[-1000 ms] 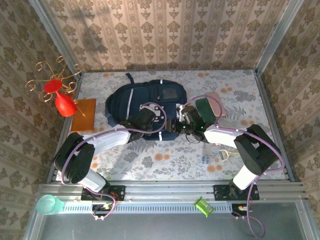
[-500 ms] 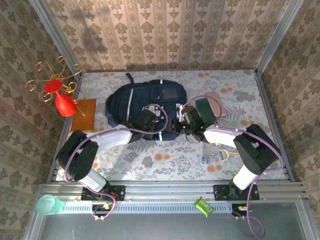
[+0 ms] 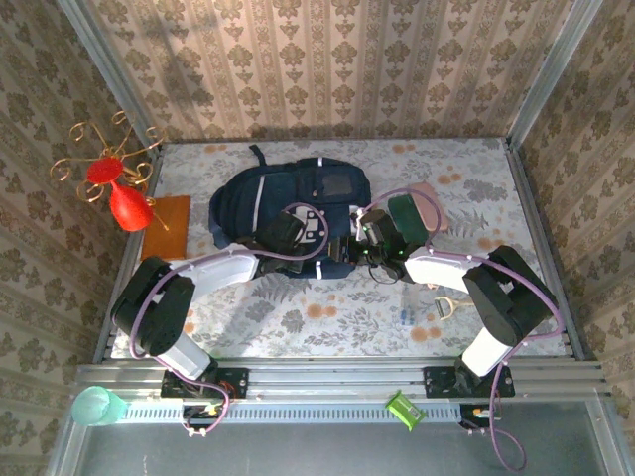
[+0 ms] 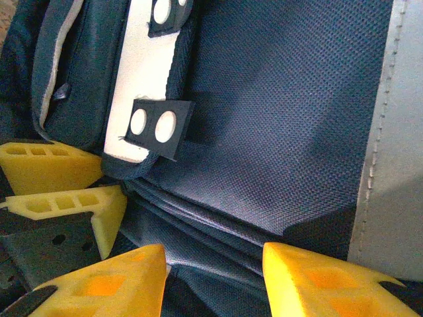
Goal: Pack the student bag
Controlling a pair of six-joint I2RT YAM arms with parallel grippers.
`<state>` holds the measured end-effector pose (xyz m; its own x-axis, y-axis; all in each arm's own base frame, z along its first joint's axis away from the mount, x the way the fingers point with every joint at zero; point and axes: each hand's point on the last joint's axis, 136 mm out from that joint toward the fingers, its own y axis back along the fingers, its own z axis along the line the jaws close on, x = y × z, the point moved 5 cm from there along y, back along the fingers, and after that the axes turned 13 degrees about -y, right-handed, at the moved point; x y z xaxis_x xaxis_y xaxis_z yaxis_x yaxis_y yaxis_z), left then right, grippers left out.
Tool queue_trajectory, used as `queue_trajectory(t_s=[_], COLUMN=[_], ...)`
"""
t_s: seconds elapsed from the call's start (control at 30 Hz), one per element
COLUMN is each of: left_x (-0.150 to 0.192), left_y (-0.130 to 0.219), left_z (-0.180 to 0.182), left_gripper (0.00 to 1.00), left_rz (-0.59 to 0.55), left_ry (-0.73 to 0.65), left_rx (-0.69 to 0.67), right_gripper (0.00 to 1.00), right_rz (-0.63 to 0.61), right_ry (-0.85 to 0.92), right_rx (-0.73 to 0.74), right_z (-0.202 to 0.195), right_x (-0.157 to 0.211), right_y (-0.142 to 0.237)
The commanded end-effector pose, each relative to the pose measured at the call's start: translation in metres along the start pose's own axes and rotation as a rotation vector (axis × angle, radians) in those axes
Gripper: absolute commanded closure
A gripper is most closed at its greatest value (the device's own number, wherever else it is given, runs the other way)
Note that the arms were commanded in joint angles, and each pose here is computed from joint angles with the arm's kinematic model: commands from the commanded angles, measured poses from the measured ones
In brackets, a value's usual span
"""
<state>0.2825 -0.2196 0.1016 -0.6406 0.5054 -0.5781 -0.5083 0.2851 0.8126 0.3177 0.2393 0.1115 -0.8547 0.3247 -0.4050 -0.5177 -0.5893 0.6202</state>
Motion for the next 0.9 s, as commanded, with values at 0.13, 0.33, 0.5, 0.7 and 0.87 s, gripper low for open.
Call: queue_trajectory(t_s=[0.13, 0.33, 0.5, 0.7, 0.87], left_x=[-0.006, 0.005, 0.010, 0.004, -0.006], left_y=[0.006, -0.008, -0.019, -0.016, -0.003], left_z=[-0.014, -0.005, -0.001, -0.001, 0.003], left_gripper=[0.58, 0.54, 0.57, 0.68, 0.77], left_rz=[-0.013, 0.094, 0.133, 0.104, 0.037], left_ry=[-0.020, -0.043, -0.038, -0.040, -0.040], left_rx=[0.131, 0.048, 0.027, 0.032, 0.014], right_gripper=[0.54, 0.54, 0.54, 0.53, 0.53], right_rz=[0.084, 0.083, 0.086, 0.088, 0.089], right_ry=[-0.045, -0.047, -0.046, -0.045, -0.044], right_rx=[0.119, 0.117, 0.119, 0.123, 0.126], right_z=[-0.035, -0.034, -0.034, -0.034, -0.034], right_x=[0.021, 0.020, 0.020, 0.019, 0.018], right_y=[-0.012, -0.012, -0.012, -0.013, -0.013])
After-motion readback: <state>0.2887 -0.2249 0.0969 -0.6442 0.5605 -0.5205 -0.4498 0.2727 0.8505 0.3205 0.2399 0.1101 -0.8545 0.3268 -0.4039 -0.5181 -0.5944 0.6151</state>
